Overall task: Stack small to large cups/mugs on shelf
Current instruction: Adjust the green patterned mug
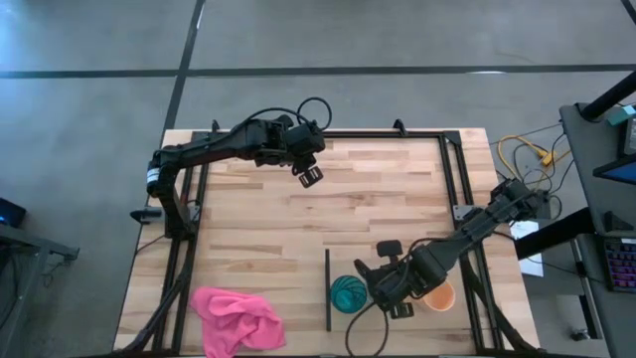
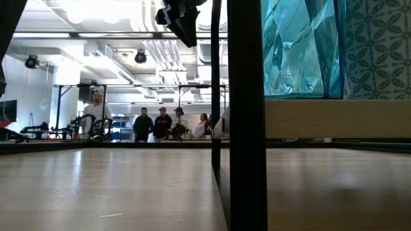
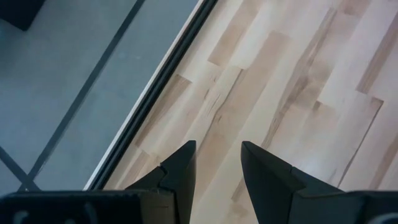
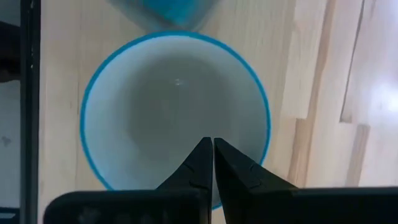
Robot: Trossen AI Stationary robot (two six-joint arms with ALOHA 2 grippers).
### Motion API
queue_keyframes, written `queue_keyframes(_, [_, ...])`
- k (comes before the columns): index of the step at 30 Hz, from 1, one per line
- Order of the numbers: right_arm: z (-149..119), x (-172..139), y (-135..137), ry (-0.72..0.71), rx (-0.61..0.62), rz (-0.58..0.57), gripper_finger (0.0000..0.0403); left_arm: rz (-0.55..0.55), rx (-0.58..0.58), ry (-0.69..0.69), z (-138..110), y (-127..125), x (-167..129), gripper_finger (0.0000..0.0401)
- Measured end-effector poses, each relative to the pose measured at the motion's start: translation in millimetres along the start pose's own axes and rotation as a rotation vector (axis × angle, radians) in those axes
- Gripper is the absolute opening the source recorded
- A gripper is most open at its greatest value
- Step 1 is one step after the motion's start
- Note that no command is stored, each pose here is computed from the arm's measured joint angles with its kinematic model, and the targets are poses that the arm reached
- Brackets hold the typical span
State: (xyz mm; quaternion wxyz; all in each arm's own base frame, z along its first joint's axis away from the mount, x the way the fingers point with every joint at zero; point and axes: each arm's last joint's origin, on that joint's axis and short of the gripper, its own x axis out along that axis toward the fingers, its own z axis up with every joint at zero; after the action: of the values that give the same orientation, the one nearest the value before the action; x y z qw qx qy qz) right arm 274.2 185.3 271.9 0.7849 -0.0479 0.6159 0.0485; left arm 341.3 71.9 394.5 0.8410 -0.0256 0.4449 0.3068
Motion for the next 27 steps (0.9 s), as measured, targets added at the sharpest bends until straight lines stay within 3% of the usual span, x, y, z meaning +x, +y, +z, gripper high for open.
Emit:
queue_keyframes(18, [-8, -2, 1, 0.088, 0.08, 0.043, 0.0008, -0.001, 0.001, 0.001, 0, 0, 0, 0.0114])
queue_keyframes(27, [5, -2, 7, -0.03, 0.061, 0.129, 0.0008, -0.001, 0.001, 0.001, 0, 0, 0, 0.0114])
